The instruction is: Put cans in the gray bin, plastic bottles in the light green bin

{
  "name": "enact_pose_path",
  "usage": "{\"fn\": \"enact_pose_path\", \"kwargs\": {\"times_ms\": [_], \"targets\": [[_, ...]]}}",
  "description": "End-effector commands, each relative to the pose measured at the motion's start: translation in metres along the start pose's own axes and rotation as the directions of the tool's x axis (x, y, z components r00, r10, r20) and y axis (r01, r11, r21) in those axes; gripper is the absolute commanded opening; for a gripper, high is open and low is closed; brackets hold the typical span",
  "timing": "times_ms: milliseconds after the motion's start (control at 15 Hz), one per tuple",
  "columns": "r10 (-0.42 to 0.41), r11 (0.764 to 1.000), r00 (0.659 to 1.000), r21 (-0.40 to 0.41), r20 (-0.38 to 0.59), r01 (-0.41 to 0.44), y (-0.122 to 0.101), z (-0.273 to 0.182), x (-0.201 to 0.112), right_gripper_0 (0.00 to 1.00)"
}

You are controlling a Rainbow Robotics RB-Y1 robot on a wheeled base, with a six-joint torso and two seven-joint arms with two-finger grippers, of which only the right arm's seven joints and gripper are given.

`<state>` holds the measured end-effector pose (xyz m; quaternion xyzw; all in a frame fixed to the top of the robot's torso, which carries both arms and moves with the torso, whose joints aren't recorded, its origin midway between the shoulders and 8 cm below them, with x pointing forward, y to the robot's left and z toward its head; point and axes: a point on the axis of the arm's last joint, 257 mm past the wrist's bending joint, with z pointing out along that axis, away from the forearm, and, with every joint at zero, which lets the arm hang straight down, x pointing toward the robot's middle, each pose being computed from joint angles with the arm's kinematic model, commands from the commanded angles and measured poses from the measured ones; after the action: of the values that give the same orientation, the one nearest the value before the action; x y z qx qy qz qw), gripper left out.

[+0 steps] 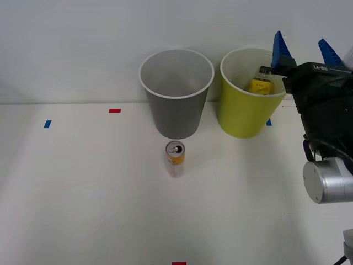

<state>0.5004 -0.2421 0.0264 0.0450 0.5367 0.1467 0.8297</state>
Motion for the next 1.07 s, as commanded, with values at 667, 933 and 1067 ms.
{"fn": "enact_pose_path", "kwargs": {"times_ms": [667, 933, 1067], "targets": [[-0.224, 0.974, 0.972, -0.033, -0.071, 0.222, -0.031, -0.216, 0.051, 1.00], [-0.369, 0.925, 0.911, 0.017, -0.185, 0.379, -0.044, -0.273, 0.068, 1.00], [-0.341, 0.929, 0.906, 0.062, -0.249, 0.366, -0.043, -0.304, 0.078, 1.00]]}}
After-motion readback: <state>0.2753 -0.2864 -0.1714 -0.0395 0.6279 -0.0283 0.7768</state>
